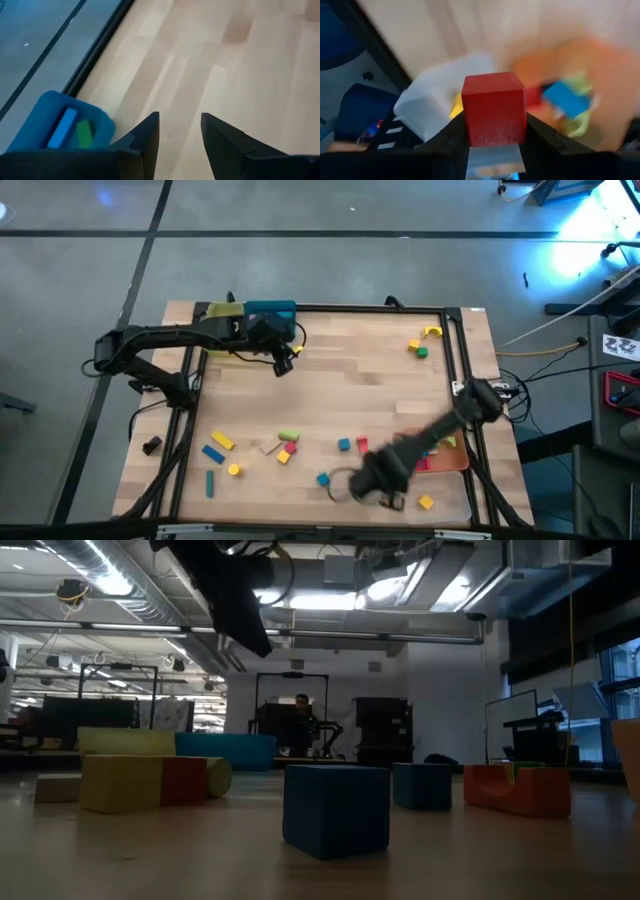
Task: Sort blocks by size
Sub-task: Put the red square block into the transparent bin, then put the blue square block into the transparent bin, then put the orange arch block into the orange bin
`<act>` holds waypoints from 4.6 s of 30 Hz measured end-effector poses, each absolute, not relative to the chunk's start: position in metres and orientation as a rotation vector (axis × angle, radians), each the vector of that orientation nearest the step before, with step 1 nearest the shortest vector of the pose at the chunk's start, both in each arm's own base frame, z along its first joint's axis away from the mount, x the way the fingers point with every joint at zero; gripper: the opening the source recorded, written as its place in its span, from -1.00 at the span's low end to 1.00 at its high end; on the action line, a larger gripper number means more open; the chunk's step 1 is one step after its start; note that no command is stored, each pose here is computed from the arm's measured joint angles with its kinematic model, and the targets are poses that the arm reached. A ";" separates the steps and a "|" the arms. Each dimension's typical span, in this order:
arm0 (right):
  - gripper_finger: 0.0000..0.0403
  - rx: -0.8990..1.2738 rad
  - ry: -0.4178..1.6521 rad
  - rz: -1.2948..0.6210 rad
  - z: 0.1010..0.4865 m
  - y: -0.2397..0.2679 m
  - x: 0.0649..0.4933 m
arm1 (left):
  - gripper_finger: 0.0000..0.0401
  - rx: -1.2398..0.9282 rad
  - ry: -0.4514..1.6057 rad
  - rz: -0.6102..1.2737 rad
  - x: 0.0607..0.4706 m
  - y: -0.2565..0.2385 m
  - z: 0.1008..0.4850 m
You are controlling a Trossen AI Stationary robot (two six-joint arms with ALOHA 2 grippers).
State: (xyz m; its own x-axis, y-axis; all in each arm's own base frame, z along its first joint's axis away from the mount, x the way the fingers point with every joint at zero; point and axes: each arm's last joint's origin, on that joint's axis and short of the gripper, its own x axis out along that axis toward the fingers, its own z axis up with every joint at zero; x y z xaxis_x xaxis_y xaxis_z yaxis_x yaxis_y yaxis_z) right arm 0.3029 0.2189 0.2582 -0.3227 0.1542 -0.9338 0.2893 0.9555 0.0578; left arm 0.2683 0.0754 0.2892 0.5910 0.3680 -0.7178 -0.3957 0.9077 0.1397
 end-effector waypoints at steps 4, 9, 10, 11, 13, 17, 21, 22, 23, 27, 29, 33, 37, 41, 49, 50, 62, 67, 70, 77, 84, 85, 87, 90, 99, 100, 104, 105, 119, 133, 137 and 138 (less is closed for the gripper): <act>-0.34 0.341 1.923 -0.244 0.258 0.255 0.273 | -0.35 -0.021 0.826 0.410 0.271 0.066 0.289; -0.27 0.320 1.925 -0.305 0.258 0.287 0.240 | -0.35 -0.006 0.826 0.378 0.273 0.056 0.289; -0.21 0.311 1.925 -0.304 0.258 0.291 0.234 | -0.35 -0.002 0.826 0.372 0.273 0.055 0.289; -0.15 0.302 1.926 -0.306 0.258 0.295 0.229 | -0.35 0.005 0.827 0.366 0.273 0.054 0.289; -0.02 0.286 1.927 -0.302 0.258 0.301 0.222 | -0.35 0.027 0.830 0.348 0.274 0.051 0.289; 0.17 0.268 1.912 -0.312 0.258 0.307 0.213 | -0.35 0.087 0.837 0.292 0.275 0.043 0.289; 0.26 0.249 1.860 -0.342 0.258 0.307 0.214 | -0.35 0.065 0.806 0.184 0.282 0.033 0.288; 0.27 0.243 1.848 -0.345 0.258 0.306 0.214 | -0.35 0.046 0.789 0.152 0.286 0.030 0.287; 0.27 0.237 1.834 -0.350 0.257 0.306 0.215 | -0.35 0.026 0.777 0.117 0.290 0.027 0.285; 0.28 0.214 1.761 -0.382 0.257 0.300 0.222 | -0.35 0.004 0.759 -0.003 0.312 0.011 0.269; 0.28 0.205 1.720 -0.403 0.257 0.296 0.227 | -0.35 0.019 0.780 -0.038 0.321 0.002 0.257; 0.29 0.192 1.638 -0.450 0.257 0.287 0.240 | -0.35 0.075 0.848 -0.106 0.336 -0.016 0.229; 0.29 0.138 1.496 -0.513 0.257 0.273 0.255 | -0.35 0.097 0.915 -0.147 0.342 -0.030 0.208; 0.29 0.039 1.329 -0.552 0.258 0.254 0.278 | -0.39 0.056 0.929 -0.141 0.343 -0.038 0.204; 0.29 -0.056 1.258 -0.349 0.249 0.209 0.339 | -0.54 0.070 0.885 -0.159 0.329 -0.041 0.229; 0.29 -0.075 1.258 -0.313 0.246 0.203 0.346 | -0.56 0.070 0.890 -0.159 0.327 -0.041 0.231; 0.29 -0.087 1.353 -0.126 0.203 0.155 0.372 | -0.59 0.020 0.748 -0.060 0.256 -0.027 0.250; 0.29 -0.141 1.350 -0.031 0.194 0.156 0.372 | -0.59 -0.019 0.643 -0.019 0.213 -0.020 0.246; 0.29 -0.162 1.344 -0.016 0.187 0.154 0.371 | -0.59 -0.052 0.605 -0.010 0.191 -0.018 0.242; 0.29 -0.154 1.312 -0.020 0.169 0.146 0.373 | -0.59 -0.109 0.520 0.000 0.157 -0.015 0.234; 0.19 -0.083 1.347 0.006 0.161 0.133 0.374 | -0.59 -0.140 0.442 0.001 0.136 -0.012 0.229; 0.13 -0.073 1.355 0.014 0.160 0.132 0.373 | -0.59 -0.143 0.434 0.002 0.134 -0.012 0.228; 0.00 -0.054 1.356 0.029 0.156 0.131 0.373 | -0.59 -0.146 0.414 0.004 0.130 -0.012 0.228; -0.25 -0.046 1.337 0.039 0.155 0.132 0.374 | -0.59 -0.145 0.395 0.014 0.126 -0.011 0.226; -0.33 -0.005 1.410 0.097 0.173 0.135 0.374 | -0.59 -0.174 0.386 0.102 0.121 -0.008 0.216; -0.33 -0.001 1.434 0.105 0.179 0.136 0.373 | -0.59 -0.179 0.385 0.105 0.121 -0.008 0.216; -0.33 -0.005 1.519 0.095 0.208 0.146 0.367 | -0.59 -0.184 0.383 0.106 0.121 -0.008 0.216; -0.33 -0.001 1.539 0.083 0.216 0.150 0.364 | -0.59 -0.183 0.383 0.106 0.121 -0.008 0.216; -0.30 0.115 1.783 -0.197 0.249 0.234 0.289 | -0.59 -0.162 0.370 0.183 0.121 -0.006 0.217; -0.19 0.146 1.799 -0.210 0.248 0.283 0.245 | -0.59 -0.193 0.371 0.192 0.121 -0.006 0.216; -0.05 0.154 1.799 -0.231 0.248 0.284 0.243 | -0.59 -0.193 0.371 0.192 0.121 -0.006 0.216; -0.02 0.157 1.799 -0.244 0.248 0.284 0.243 | -0.59 -0.193 0.371 0.192 0.121 -0.006 0.216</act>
State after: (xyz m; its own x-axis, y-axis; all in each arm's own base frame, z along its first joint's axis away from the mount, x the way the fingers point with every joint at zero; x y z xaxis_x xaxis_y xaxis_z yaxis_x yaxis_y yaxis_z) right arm 0.2427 0.2839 0.2476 -0.2397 -0.0233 -0.9706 0.2364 0.9682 -0.0817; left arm 0.1207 -0.0056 0.2164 0.9144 0.1498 -0.3762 -0.2200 0.9637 -0.1510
